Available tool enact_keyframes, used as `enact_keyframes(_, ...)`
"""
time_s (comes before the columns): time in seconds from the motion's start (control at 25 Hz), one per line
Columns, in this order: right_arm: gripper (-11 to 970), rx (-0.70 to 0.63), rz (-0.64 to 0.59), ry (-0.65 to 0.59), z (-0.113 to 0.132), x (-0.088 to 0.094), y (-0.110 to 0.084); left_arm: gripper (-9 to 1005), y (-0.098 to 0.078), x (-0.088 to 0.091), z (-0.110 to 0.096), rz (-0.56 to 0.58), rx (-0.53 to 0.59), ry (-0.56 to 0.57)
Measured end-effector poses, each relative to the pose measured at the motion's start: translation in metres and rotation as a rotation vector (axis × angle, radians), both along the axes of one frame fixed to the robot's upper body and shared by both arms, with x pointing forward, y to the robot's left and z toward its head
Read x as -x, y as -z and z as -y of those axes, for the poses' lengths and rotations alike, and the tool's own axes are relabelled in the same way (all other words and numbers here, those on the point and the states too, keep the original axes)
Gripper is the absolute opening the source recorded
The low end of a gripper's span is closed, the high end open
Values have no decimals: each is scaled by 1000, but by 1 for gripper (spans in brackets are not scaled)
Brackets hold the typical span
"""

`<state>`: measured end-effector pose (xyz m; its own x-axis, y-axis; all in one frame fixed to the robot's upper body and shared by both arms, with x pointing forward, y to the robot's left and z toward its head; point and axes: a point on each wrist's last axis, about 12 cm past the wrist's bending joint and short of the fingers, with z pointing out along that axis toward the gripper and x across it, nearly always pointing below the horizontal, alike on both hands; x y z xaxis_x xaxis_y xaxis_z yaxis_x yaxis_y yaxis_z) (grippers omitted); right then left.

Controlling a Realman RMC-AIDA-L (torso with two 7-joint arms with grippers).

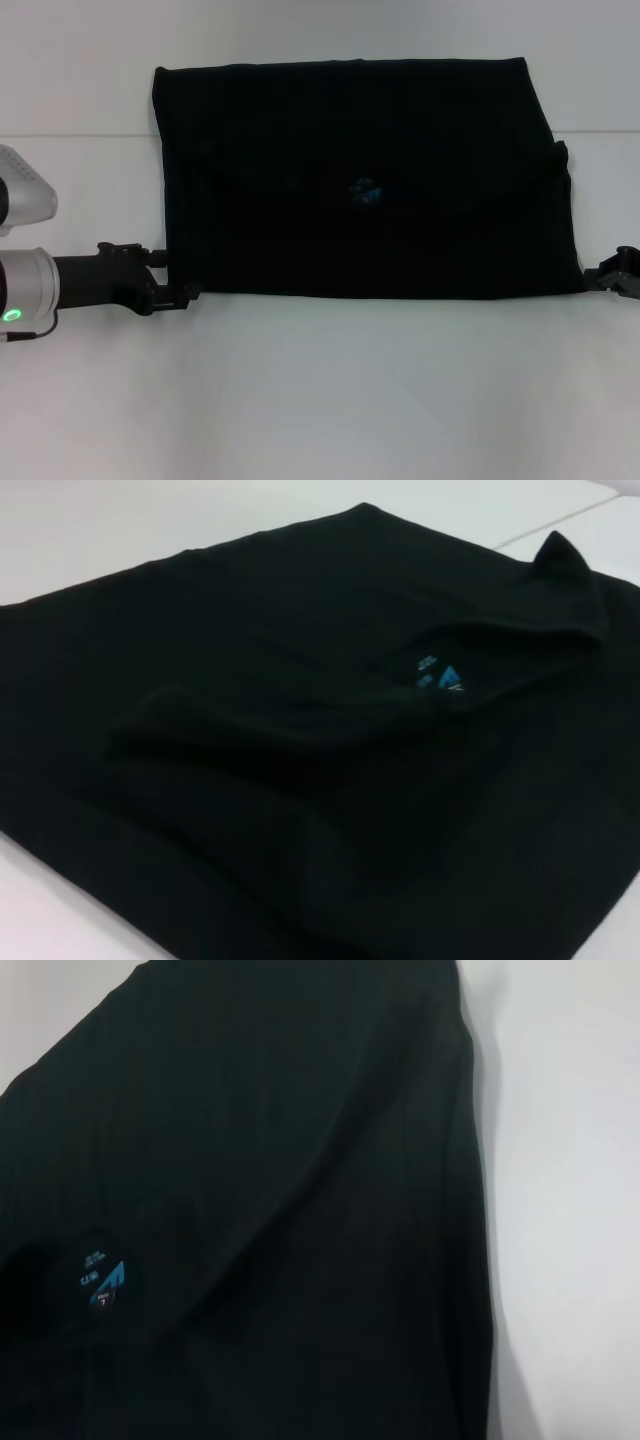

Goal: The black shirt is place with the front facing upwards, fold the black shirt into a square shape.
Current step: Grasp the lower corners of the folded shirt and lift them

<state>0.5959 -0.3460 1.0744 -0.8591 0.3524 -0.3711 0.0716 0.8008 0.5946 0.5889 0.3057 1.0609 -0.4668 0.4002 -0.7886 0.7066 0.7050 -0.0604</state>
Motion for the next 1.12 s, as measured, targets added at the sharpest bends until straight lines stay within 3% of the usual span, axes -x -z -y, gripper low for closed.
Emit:
enact_keyframes(0.56,22,-17,20,13,4,0,-2,725,3,-3,17,-32,-4,60)
enact_keyframes(1.12,22,-20,23,20,7,6,3,691,8,-9,31,-15,-24,33)
